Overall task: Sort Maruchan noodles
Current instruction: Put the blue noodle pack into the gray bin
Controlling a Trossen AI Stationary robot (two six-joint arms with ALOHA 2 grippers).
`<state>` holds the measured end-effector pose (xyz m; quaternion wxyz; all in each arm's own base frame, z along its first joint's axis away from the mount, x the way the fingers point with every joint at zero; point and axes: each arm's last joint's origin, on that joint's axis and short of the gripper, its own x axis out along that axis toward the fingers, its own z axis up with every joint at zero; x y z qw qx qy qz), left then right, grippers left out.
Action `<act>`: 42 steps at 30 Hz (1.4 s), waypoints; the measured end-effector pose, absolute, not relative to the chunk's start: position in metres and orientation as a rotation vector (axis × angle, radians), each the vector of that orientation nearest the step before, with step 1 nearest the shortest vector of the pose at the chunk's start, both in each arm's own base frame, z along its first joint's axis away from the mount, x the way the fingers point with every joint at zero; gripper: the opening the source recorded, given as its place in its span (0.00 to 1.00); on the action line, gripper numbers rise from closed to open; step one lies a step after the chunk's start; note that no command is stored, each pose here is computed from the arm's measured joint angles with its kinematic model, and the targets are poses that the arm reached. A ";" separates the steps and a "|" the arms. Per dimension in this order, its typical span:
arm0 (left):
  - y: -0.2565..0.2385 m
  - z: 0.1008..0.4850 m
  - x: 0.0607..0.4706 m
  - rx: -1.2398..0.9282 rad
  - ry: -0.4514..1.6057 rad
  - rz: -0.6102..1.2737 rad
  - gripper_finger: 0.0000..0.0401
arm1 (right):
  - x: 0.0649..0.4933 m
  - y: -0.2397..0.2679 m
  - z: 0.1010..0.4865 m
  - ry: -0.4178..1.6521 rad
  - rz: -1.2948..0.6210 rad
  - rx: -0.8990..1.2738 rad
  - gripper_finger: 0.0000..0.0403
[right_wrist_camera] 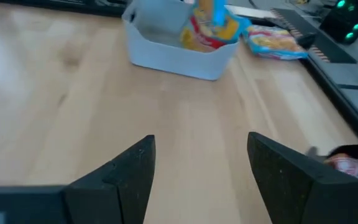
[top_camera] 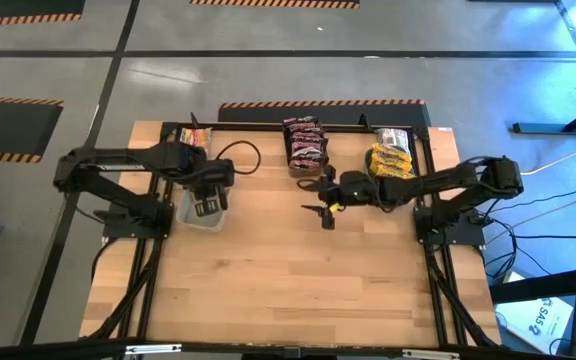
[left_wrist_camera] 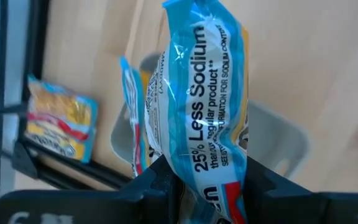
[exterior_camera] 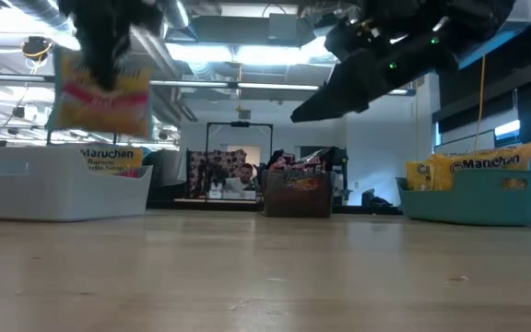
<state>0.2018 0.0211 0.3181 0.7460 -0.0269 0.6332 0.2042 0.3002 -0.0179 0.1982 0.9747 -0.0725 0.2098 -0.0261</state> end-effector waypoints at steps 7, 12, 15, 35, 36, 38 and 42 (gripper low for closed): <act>0.047 0.263 0.196 -0.178 1.483 0.390 0.22 | 0.298 -0.037 0.198 0.426 -0.043 -0.146 0.59; 0.057 0.237 0.194 -0.251 1.470 0.303 0.22 | 0.297 -0.038 0.196 0.442 -0.027 -0.138 0.59; 0.060 0.225 0.190 -0.231 1.500 0.285 0.22 | 0.297 -0.038 0.196 0.444 -0.025 -0.138 0.59; 0.066 0.204 0.189 -0.155 1.489 0.336 0.39 | 0.296 -0.038 0.194 0.450 -0.031 -0.118 0.59; 0.067 0.209 0.190 -0.153 1.481 0.339 0.41 | 0.296 -0.038 0.194 0.450 -0.031 -0.118 0.59; 0.068 0.220 0.193 -0.138 1.467 0.356 0.44 | 0.296 -0.038 0.193 0.456 -0.029 -0.118 0.59; 0.073 0.241 0.197 -0.064 1.448 0.441 0.47 | 0.295 -0.038 0.193 0.457 -0.029 -0.118 0.59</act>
